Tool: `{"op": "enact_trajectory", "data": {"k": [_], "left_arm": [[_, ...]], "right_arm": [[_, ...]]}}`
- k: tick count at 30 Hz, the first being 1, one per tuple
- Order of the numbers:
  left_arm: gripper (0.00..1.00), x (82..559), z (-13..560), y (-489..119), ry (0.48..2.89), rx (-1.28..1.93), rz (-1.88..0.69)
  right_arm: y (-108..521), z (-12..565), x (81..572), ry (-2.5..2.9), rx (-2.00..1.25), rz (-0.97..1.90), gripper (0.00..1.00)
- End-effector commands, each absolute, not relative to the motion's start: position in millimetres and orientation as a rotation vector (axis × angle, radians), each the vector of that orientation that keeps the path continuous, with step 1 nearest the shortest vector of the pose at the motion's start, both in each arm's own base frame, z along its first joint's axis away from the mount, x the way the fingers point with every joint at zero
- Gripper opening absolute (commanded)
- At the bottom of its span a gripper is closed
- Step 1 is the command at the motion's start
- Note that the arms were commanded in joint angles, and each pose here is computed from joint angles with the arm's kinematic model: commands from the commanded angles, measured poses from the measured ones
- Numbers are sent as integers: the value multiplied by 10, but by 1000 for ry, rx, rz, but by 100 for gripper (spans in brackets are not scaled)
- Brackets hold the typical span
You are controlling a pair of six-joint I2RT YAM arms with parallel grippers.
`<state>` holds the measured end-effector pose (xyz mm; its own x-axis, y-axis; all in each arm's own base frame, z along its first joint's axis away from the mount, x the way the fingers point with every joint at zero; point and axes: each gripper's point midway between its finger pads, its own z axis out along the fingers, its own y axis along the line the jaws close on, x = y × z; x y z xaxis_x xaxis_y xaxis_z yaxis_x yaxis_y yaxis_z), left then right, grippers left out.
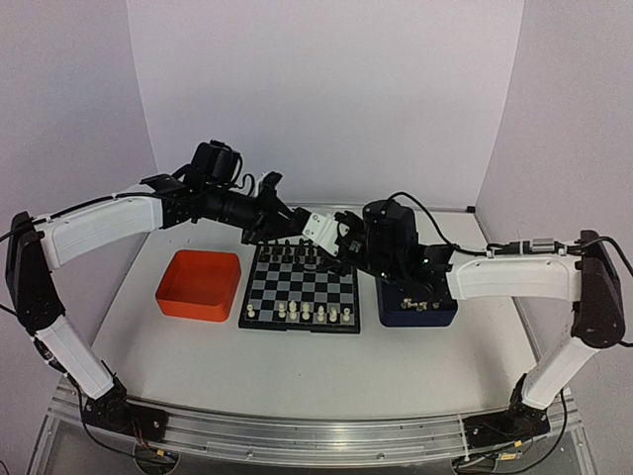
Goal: Set up the chess pieces on the board
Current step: Place the chess piece on the chessboard.
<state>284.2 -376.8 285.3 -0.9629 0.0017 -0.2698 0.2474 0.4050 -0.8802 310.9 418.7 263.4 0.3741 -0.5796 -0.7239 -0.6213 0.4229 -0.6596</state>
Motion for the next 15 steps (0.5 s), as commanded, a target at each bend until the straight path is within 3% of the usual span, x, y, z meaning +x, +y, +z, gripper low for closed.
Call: {"op": "enact_trajectory", "data": {"k": [1, 8, 15], "left_arm": [[7, 2934, 2912, -3803, 2375, 216, -1645], [0, 2933, 2879, -3802, 2377, 197, -1687], [0, 3067, 2838, -3592, 2367, 183, -1447]], "right_arm": [[4421, 2718, 2883, 1172, -1267, 94, 0], [4462, 2683, 2842, 1145, -1278, 85, 5], [4359, 2680, 2888, 1216, -1211, 88, 66]]}}
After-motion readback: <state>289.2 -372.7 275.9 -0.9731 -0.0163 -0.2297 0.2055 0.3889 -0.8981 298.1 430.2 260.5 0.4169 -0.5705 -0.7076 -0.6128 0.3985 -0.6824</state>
